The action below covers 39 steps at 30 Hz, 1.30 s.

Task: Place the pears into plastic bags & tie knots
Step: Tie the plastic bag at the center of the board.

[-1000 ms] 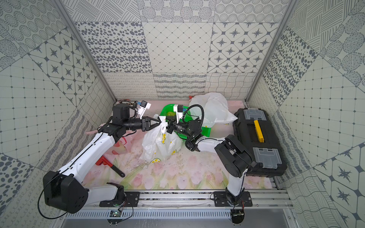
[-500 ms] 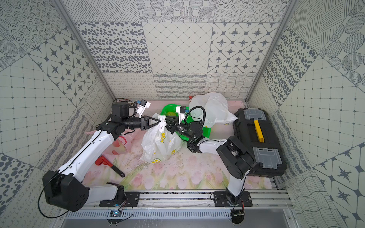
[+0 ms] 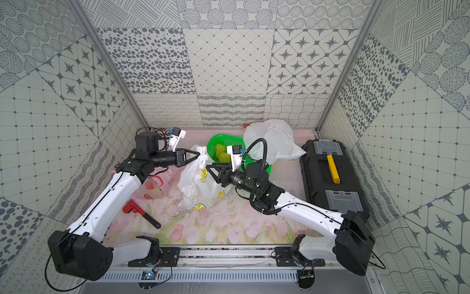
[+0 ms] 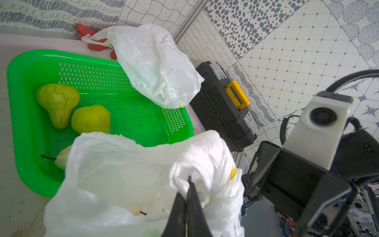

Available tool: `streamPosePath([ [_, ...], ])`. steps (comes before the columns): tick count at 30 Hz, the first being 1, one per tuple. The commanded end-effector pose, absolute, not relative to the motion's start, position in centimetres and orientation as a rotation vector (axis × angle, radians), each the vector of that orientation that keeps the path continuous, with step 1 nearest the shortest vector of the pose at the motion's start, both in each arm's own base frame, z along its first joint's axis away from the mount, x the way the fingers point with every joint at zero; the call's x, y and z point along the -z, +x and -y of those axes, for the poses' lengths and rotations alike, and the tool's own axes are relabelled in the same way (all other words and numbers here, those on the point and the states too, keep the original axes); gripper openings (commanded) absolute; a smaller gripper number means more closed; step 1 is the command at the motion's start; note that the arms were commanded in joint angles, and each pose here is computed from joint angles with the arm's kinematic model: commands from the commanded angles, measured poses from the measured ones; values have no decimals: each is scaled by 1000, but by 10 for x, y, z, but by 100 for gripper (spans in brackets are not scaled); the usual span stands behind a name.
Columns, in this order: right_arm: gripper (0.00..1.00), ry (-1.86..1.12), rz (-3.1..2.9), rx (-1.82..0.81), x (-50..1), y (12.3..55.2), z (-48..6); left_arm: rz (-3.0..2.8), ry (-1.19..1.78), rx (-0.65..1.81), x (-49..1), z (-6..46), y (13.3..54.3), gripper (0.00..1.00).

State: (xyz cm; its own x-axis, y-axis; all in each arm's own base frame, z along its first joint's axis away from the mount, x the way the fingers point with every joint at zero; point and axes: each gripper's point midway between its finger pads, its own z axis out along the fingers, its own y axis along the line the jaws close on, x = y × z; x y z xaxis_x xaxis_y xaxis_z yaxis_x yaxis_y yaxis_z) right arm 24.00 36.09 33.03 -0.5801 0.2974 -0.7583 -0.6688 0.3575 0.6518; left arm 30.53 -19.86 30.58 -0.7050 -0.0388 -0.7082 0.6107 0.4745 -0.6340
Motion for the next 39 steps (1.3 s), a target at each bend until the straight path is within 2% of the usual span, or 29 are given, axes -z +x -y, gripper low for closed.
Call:
streamPosePath([
  [1,48,-284,-1890,-1319,-317,243,-367,-2016,450,1252,-314,197,308,0],
  [9,46,-276,-1956,-1351,-324,256,-395,-1980,504,1266,-318,200,293,0],
  [19,30,-270,-2014,-1345,-317,257,-401,-1978,520,1260,-317,202,289,0],
  [21,20,-268,-2009,-1346,-318,257,-401,-1978,520,1263,-317,202,289,0],
  [24,0,-284,-2025,-1359,-318,252,-400,-1985,521,1206,-322,197,291,0],
  [28,0,-250,-2140,-1310,-296,245,-369,-1980,472,1118,-345,173,297,0],
  [35,0,-130,-2303,-1089,-250,240,-271,-2071,405,1016,-331,147,284,0],
  [39,0,-134,-2317,-1029,-235,244,-265,-2086,322,1012,-327,136,289,0],
])
